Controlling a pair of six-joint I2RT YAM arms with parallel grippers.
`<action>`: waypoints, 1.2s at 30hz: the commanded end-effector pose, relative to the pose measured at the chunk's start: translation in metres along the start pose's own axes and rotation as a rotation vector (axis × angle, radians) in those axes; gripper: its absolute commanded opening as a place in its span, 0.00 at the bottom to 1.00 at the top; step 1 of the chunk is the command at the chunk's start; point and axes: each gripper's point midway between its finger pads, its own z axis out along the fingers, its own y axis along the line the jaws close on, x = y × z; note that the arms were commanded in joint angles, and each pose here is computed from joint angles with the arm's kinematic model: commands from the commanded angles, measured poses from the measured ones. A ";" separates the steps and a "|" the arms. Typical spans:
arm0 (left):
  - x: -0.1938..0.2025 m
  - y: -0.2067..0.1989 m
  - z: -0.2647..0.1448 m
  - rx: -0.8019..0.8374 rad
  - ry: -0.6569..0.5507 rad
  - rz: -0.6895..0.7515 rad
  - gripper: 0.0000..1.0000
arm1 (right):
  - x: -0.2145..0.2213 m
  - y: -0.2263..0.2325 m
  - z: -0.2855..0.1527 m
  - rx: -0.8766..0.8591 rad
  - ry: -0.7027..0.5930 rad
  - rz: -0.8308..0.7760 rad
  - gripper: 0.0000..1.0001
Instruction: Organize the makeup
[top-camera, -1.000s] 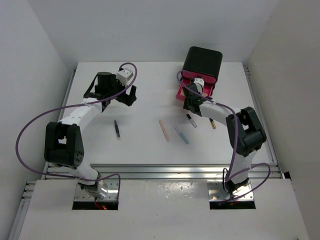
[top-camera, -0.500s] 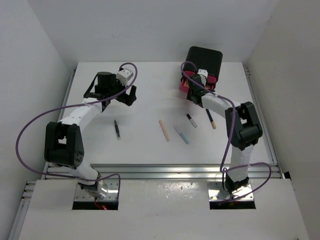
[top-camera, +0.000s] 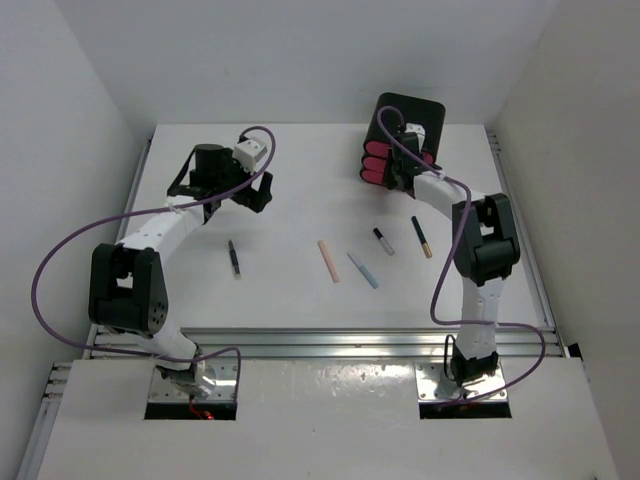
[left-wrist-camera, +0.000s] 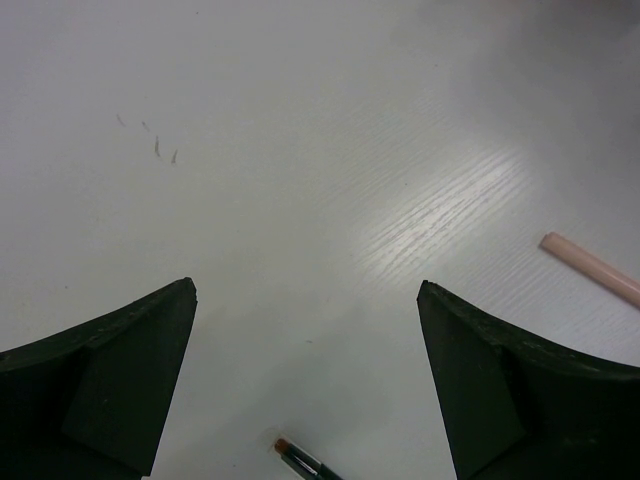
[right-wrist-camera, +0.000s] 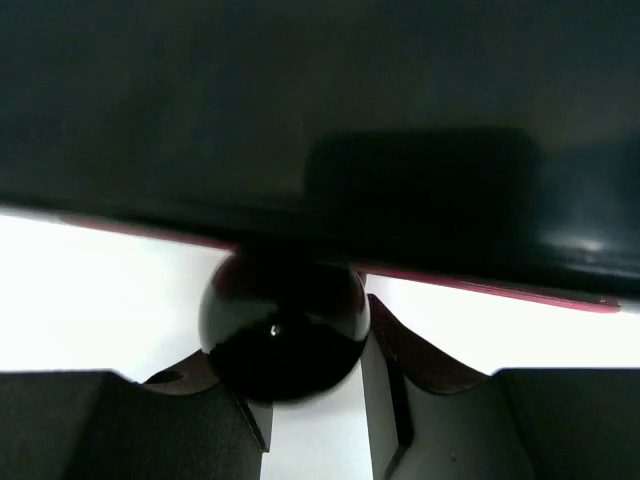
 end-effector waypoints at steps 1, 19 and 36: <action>-0.019 0.001 -0.011 -0.007 -0.054 0.031 0.99 | -0.052 0.014 -0.001 -0.074 -0.141 0.018 0.13; -0.007 -0.003 -0.007 0.009 -0.032 0.012 0.99 | -0.006 0.010 -0.017 0.136 -0.201 0.133 0.69; 0.001 0.005 -0.007 -0.017 -0.031 -0.005 0.99 | 0.003 -0.006 0.026 0.251 -0.203 0.188 0.56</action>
